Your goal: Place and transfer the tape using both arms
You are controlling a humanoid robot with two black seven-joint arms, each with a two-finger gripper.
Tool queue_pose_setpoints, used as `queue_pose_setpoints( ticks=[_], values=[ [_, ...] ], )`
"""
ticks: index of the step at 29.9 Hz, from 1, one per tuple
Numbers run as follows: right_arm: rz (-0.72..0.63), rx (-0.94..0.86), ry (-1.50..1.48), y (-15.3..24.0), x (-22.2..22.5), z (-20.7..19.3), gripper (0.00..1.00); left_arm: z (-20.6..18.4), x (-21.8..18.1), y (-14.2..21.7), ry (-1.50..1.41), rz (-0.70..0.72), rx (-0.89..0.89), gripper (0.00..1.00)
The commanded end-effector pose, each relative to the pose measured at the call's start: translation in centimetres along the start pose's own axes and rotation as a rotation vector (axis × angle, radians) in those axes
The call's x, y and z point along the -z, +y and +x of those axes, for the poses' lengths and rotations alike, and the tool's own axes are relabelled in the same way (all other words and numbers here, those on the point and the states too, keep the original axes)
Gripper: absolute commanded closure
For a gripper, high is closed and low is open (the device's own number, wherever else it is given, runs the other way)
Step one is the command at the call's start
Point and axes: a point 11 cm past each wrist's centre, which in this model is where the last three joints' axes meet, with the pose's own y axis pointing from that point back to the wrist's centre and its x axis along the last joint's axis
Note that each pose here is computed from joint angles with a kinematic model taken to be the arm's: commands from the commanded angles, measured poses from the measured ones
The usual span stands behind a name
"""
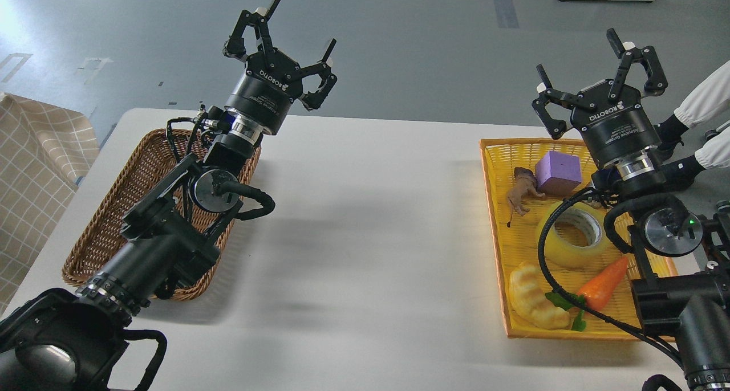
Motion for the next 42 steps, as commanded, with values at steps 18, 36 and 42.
queue_pose_setpoints(
  ticks=[18, 36, 42],
  values=[
    [-0.001, 0.002, 0.000, -0.06, -0.03, -0.05, 0.00, -0.04, -0.02, -0.05, 0.000, 0.000, 0.001, 0.02],
    [-0.001, 0.003, 0.001, -0.11, 0.00, -0.10, 0.00, -0.08, -0.08, -0.08, 0.001, -0.003, 0.002, 0.02],
    [-0.003, 0.002, 0.000, -0.06, -0.04, -0.05, 0.00, -0.07, -0.12, -0.08, 0.001, -0.004, 0.002, 0.02]
  ],
)
